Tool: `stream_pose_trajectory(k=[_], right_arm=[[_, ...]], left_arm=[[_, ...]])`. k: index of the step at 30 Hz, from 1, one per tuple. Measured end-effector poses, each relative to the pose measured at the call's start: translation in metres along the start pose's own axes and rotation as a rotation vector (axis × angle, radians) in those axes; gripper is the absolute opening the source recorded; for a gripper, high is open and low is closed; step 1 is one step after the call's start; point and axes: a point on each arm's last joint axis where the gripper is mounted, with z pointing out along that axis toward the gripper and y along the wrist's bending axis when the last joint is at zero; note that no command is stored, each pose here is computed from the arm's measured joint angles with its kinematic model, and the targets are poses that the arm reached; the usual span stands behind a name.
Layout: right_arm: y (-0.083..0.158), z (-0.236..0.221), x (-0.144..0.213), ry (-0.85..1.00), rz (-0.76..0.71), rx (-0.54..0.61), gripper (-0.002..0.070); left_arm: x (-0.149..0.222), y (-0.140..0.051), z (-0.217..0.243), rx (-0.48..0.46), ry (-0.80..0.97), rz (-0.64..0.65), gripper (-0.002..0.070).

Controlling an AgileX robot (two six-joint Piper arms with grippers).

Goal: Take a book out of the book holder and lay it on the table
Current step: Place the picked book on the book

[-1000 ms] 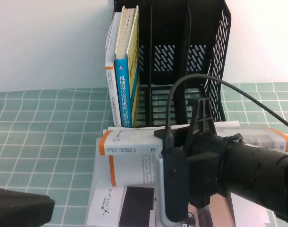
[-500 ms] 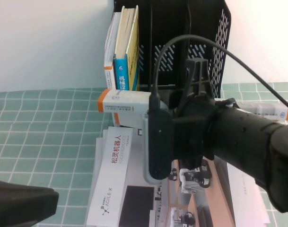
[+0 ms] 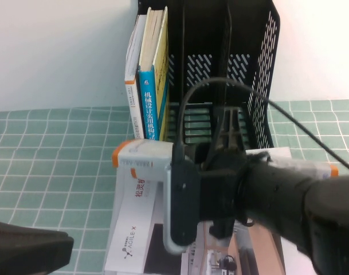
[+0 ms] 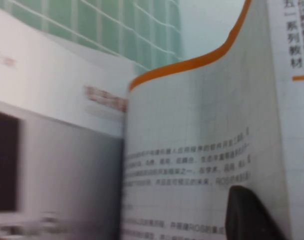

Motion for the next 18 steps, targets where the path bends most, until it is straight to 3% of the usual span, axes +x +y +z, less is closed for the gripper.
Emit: stream_pose_trajectory(k=[9,16,18], right_arm=[[0.063,-0.007,0.0,-0.032,0.077,-0.181,0.0164],[0.077,-0.007,0.002,-0.046,0.234,-0.249,0.0167],[0.078,-0.007,0.001,-0.054,0.286,-0.262,0.0216]], left_arm=[[0.0,0.0,0.0,0.001,0.001,0.011,-0.0003],[0.0,0.0,0.0,0.001,0.001,0.026,-0.0003],[0.0,0.0,0.0,0.001,0.001,0.026,-0.0003]])
